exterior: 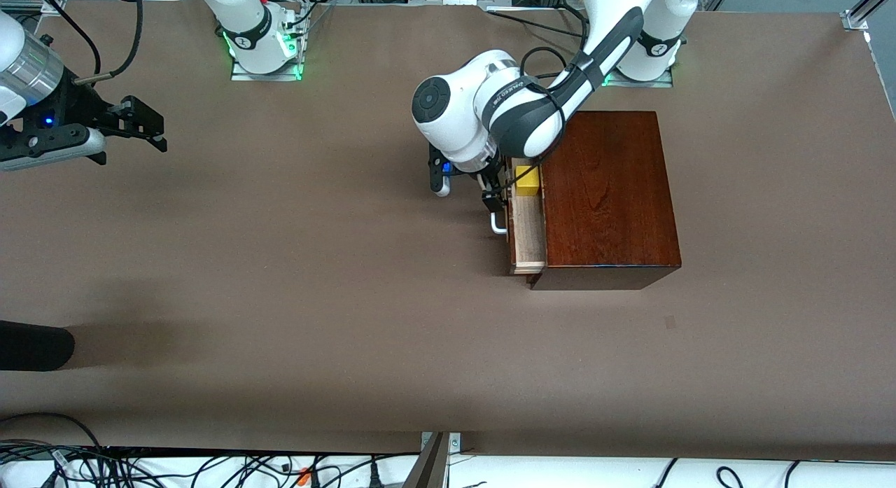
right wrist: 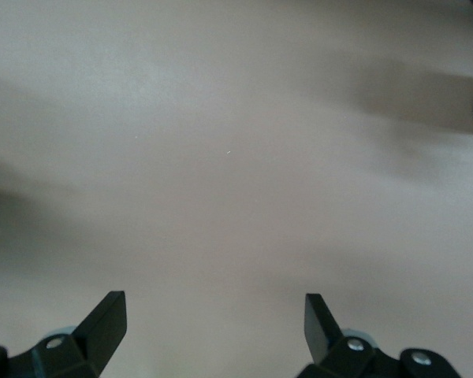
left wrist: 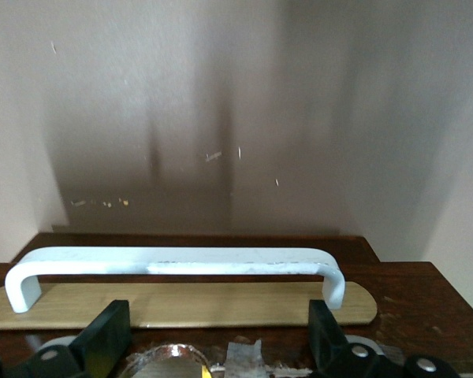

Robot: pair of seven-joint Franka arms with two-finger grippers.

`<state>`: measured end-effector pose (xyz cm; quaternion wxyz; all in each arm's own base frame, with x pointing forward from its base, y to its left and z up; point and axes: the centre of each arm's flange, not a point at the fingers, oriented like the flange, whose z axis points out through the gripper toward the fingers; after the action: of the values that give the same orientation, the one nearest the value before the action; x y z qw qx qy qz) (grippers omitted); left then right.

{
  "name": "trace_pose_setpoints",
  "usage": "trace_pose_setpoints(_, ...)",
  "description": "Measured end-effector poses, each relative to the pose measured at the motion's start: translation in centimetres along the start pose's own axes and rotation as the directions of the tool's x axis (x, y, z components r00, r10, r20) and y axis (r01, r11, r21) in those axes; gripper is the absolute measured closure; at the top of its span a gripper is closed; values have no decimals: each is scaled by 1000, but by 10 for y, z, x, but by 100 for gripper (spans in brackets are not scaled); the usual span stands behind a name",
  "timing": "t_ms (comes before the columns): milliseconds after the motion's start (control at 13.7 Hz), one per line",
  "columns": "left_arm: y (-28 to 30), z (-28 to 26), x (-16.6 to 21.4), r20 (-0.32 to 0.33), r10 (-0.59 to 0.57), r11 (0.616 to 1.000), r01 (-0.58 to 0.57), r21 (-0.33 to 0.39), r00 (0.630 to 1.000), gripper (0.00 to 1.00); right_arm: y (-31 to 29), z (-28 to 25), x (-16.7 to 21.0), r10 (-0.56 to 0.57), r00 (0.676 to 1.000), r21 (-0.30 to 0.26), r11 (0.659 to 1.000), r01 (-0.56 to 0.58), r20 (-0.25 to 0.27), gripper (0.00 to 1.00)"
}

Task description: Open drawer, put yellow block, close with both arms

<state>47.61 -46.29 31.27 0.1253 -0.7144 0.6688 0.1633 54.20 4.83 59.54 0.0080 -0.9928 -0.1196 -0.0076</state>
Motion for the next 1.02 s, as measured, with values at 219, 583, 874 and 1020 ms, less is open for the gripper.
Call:
trace_pose_setpoints(219,-4,7,-11,47,-12,1000,13,-24,999,0,0,1,1,0,1000,0,1000,0,3,0)
trace_pose_setpoints(583,-7,19,-25,139,-14,1000,17,-20,990,0,0,3,1,0,1000,0,1000,0,5,0)
trace_pose_setpoints(874,-9,18,-27,137,-28,999,31,-19,990,0,0,2,1,0,1000,0,1000,0,5,0)
trace_pose_setpoints(1020,-10,9,-27,123,-83,997,83,2,989,0,0,2,1,0,1000,0,1000,0,4,0)
